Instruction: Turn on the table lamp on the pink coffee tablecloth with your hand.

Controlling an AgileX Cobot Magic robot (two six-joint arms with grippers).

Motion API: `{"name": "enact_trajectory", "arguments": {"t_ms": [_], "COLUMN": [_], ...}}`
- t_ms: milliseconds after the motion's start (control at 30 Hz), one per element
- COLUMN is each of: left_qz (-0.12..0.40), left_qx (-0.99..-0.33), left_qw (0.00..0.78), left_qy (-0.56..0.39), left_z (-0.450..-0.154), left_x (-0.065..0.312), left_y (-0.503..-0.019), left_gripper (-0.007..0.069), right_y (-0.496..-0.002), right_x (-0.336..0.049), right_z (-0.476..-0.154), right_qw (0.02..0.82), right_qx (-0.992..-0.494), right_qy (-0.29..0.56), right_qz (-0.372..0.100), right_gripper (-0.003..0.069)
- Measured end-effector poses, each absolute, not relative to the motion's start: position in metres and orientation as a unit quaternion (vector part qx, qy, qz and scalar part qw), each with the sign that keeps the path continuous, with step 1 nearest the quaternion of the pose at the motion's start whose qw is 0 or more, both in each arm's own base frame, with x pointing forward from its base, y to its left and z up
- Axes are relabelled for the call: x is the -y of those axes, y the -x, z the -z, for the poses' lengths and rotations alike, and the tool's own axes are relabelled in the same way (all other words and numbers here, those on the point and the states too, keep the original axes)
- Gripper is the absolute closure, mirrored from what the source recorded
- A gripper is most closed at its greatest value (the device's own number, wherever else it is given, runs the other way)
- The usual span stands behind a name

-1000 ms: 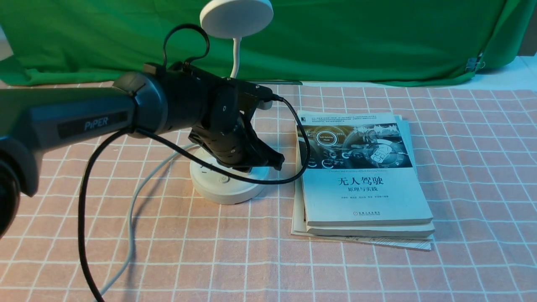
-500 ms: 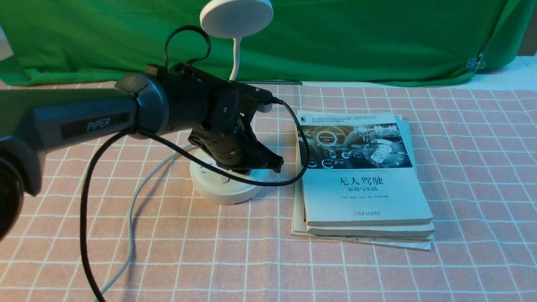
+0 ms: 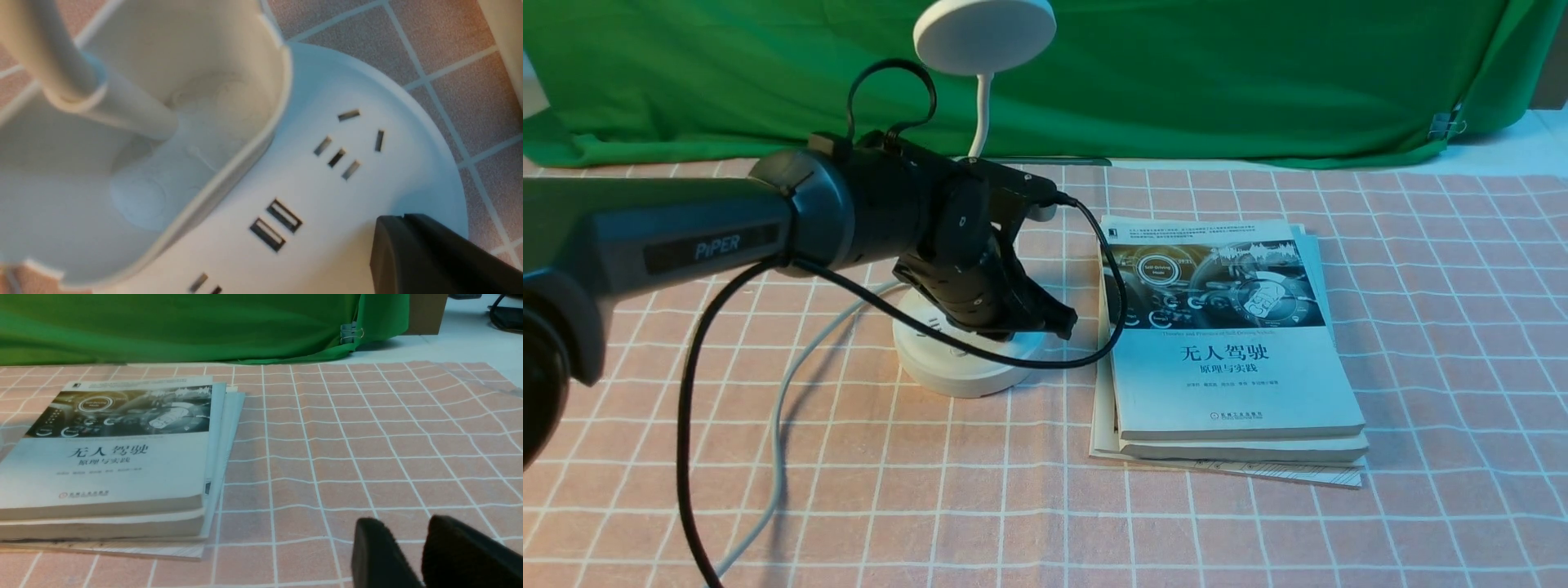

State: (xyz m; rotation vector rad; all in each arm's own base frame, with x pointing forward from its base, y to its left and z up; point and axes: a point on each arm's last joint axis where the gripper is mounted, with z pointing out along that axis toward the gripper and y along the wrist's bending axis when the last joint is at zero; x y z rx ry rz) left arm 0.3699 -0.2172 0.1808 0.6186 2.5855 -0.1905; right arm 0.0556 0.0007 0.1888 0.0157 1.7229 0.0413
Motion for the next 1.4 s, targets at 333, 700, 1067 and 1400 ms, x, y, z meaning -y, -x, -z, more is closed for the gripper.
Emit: {"name": "enact_trajectory", "arguments": {"t_ms": [333, 700, 1067, 1400], "left_qz": [0.092, 0.174, 0.222, 0.229], "left_qx": [-0.935, -0.891, -0.820, -0.780], "left_qw": [0.279, 0.392, 0.508, 0.566], "left_qy": [-0.200, -0.148, -0.140, -0.140], "left_z": [-0.243, -0.291, -0.322, -0.336], "left_x": [0.178, 0.113, 0.063, 0.051], "left_y": [-0.305, -0.187, -0.100, -0.081], "left_gripper": [0.0604, 0.0604, 0.0604, 0.0604], "right_y": [-0.056, -0.056, -0.056, -0.056], "right_x": [-0.001, -0.001, -0.001, -0.001], "right_z": [-0.189, -0.189, -0.189, -0.189], "right_qw": [0.651, 0.651, 0.651, 0.651], "right_qx": [-0.759, -0.759, -0.759, -0.759], "right_qy": [-0.007, -0.007, -0.007, -0.007], "right_qz": [-0.018, -0.018, -0.018, -0.018], "right_gripper": [0.0418, 0.0418, 0.0418, 0.0418]}}
